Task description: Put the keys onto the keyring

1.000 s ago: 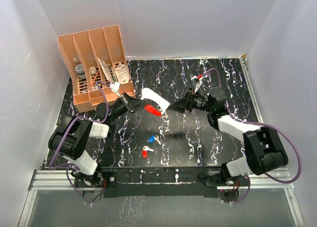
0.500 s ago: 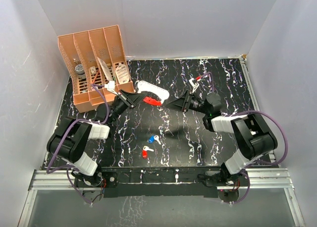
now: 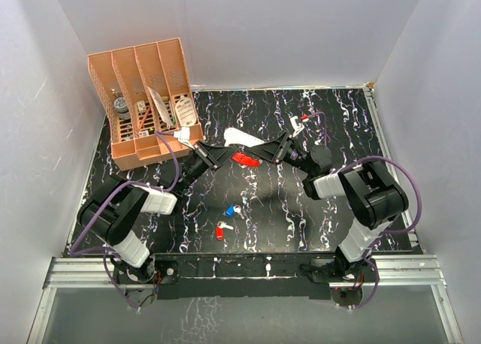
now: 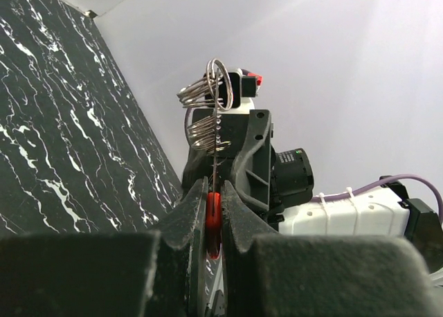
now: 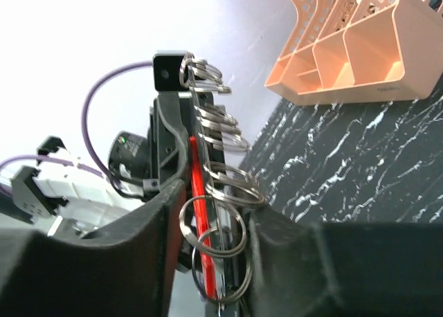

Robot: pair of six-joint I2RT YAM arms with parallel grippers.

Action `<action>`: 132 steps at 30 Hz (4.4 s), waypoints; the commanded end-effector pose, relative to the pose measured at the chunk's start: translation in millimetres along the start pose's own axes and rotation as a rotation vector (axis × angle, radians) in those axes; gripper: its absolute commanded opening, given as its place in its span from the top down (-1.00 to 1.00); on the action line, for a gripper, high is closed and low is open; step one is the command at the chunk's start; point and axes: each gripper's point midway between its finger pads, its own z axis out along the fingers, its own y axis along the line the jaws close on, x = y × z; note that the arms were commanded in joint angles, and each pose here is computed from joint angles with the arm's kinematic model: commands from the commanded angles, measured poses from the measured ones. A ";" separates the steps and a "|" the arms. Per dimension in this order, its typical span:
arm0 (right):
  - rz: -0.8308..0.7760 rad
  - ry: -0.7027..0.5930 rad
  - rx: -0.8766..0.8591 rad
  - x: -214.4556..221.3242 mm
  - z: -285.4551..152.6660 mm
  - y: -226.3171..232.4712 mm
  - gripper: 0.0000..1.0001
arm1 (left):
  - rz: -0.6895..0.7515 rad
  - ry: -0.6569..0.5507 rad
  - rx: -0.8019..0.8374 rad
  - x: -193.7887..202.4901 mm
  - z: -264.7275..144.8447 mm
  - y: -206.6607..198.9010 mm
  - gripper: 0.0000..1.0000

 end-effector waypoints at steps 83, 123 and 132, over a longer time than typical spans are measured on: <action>-0.430 0.209 0.175 2.6 -27.0 34.3 1.00 | -0.068 -0.052 0.159 -34.2 -10.8 -28.4 -0.58; -0.424 0.199 0.197 5.8 -24.3 16.2 1.00 | -0.083 -0.012 0.234 -17.4 -1.7 -56.7 -0.57; -0.445 0.186 0.172 0.3 -21.6 28.0 1.00 | -0.095 0.001 0.192 -10.3 -4.7 -41.8 -0.60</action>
